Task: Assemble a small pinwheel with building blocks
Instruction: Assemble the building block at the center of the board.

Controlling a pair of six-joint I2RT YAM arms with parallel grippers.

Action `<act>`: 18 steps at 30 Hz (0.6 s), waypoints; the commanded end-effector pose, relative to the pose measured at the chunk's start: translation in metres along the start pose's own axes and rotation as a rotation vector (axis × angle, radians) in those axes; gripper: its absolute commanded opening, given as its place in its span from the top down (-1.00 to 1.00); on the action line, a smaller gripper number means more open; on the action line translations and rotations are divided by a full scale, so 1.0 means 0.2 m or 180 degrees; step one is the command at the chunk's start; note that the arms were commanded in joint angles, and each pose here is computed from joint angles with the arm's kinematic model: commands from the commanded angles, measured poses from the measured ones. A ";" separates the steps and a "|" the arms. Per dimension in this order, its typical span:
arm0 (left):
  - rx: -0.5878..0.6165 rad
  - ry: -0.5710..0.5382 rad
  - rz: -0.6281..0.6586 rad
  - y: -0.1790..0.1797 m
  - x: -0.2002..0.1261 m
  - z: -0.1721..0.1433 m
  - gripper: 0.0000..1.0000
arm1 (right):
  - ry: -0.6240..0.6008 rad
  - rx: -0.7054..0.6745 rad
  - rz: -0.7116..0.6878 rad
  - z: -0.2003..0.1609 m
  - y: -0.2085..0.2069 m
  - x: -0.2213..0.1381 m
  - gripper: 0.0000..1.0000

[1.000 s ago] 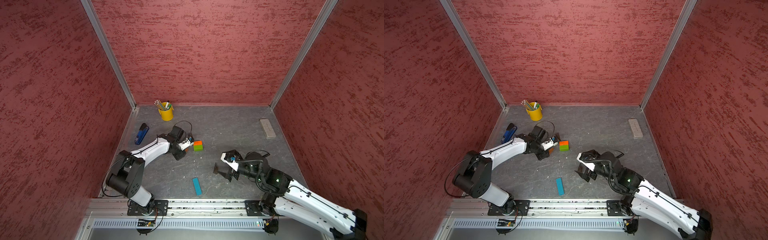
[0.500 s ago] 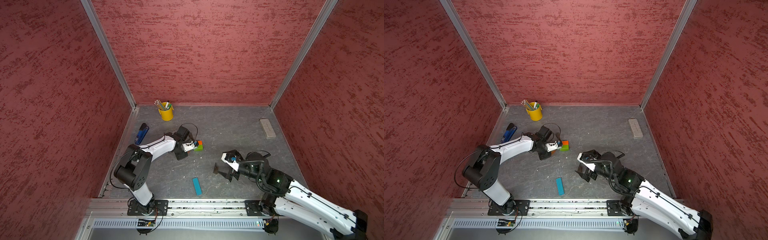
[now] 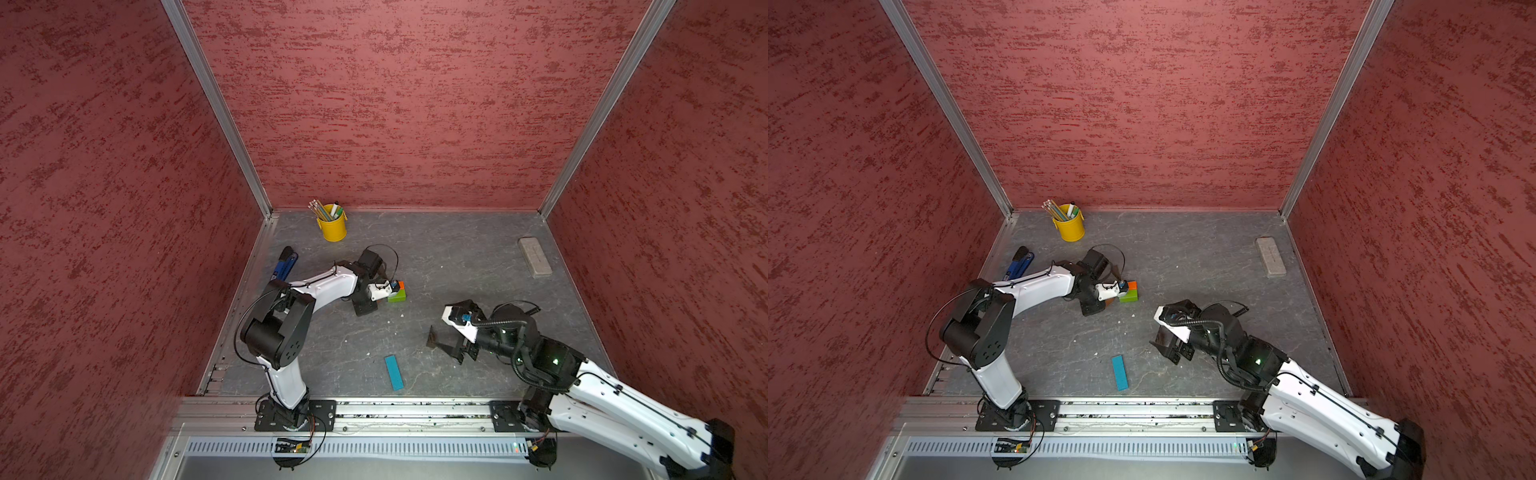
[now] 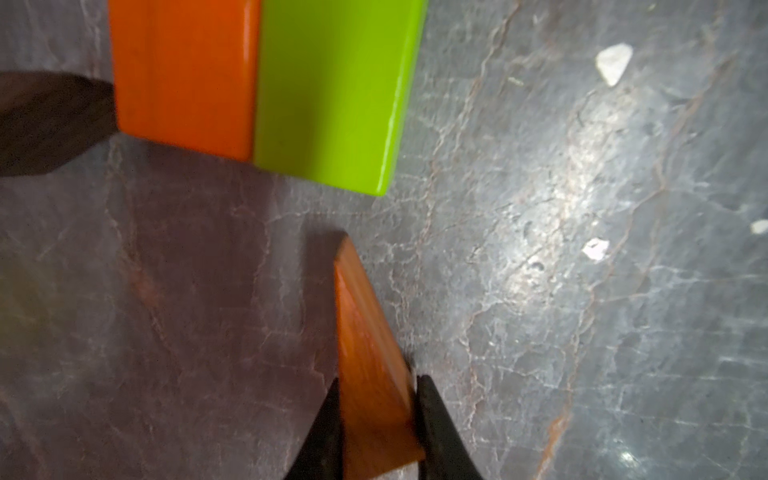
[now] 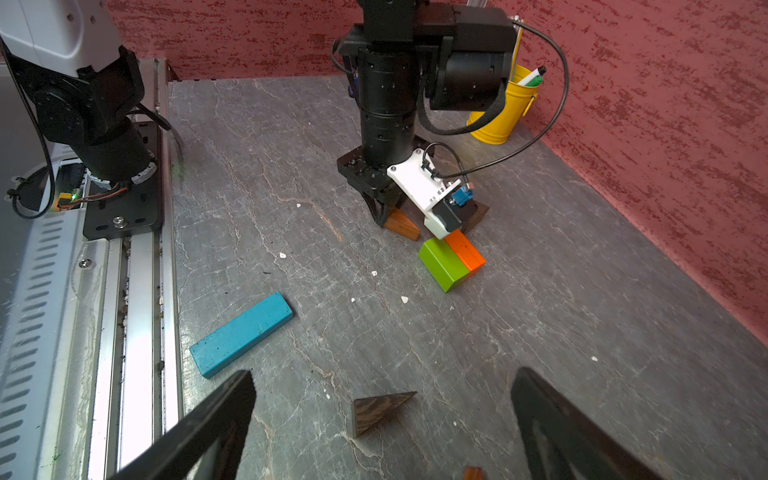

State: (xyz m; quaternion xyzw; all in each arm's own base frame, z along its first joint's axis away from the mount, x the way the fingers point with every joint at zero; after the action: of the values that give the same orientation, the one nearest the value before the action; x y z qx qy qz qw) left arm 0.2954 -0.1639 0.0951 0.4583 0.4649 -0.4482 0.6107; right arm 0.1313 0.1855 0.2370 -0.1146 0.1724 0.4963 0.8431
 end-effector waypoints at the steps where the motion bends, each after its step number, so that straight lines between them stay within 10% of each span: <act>1: 0.0055 -0.0110 -0.0034 0.01 0.00 0.02 0.87 | -0.0036 0.0028 0.0032 0.00 0.01 0.01 -0.98; 18: 0.0076 -0.0188 -0.0049 0.05 0.03 0.06 0.87 | -0.0020 0.0046 0.0046 -0.01 0.01 0.01 -0.97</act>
State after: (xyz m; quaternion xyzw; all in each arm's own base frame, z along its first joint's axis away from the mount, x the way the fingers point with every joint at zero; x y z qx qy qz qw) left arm 0.3034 -0.1702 0.0941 0.4522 0.4528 -0.4628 0.6134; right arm 0.1314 0.1857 0.2364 -0.1149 0.1739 0.4963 0.8428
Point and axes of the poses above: each gripper's point midway between its finger pads, its own x axis out along the fingers, its own y axis along the line the jaws close on, z = x × y, the point moved 7 cm from there along -x, back along the fingers, and after that the axes turned 9 degrees about x, right-handed, at the moved point
